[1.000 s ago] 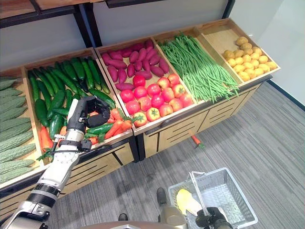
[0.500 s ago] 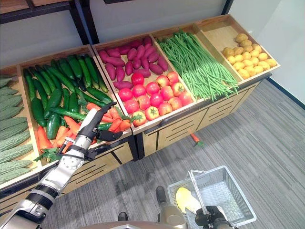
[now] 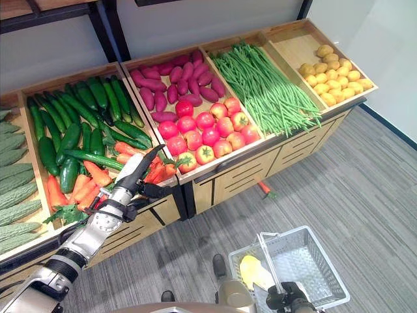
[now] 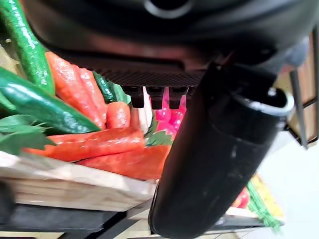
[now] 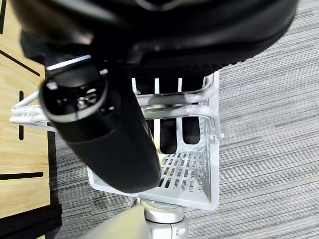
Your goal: Get the vegetables into the basket
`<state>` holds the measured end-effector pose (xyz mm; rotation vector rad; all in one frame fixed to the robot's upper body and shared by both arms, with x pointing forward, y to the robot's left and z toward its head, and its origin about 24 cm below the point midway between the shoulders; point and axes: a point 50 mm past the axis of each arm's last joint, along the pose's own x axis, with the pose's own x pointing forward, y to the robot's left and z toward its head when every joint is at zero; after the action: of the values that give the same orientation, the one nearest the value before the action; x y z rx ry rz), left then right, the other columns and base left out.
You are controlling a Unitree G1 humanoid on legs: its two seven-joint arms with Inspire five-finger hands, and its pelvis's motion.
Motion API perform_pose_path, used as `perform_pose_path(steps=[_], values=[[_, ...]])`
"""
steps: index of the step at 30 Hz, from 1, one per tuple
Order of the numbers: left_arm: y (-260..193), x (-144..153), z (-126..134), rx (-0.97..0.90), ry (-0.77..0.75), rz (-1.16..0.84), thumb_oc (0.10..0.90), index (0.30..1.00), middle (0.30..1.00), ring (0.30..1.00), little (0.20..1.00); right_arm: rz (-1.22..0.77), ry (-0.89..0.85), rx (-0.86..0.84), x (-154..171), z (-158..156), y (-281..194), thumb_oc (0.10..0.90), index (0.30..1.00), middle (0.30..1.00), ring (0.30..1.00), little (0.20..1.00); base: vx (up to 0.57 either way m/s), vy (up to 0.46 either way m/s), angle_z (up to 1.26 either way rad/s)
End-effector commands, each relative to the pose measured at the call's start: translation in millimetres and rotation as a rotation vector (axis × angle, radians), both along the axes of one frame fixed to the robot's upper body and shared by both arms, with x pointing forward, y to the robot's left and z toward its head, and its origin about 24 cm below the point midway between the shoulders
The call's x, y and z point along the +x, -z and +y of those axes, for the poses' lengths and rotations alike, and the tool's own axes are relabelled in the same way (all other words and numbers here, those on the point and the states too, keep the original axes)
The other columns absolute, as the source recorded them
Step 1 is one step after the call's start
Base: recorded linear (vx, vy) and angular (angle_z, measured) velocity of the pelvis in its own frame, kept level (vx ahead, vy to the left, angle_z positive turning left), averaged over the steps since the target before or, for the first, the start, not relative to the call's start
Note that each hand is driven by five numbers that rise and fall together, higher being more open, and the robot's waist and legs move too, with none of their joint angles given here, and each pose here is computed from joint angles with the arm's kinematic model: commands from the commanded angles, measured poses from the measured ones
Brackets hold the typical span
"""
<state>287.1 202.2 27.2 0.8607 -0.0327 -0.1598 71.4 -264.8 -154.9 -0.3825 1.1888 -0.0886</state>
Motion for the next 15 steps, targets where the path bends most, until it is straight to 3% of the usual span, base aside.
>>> perform_pose_path(steps=[1,15], values=[[-64.9,35.0,-0.9,0.035,-0.013,-0.300,0.900,1.000,1.000,1.000,1.000,-0.041,-0.035,0.009,8.6,5.7,-0.6,0.400,0.300,0.300,0.300,0.300,0.00,0.000,0.00],[-79.4,37.6,39.6,0.332,-0.149,-0.395,0.900,1.000,1.000,1.000,1.000,-0.048,-0.039,-0.002,9.5,5.7,-0.8,0.400,0.300,0.300,0.300,0.300,0.00,0.000,0.00]])
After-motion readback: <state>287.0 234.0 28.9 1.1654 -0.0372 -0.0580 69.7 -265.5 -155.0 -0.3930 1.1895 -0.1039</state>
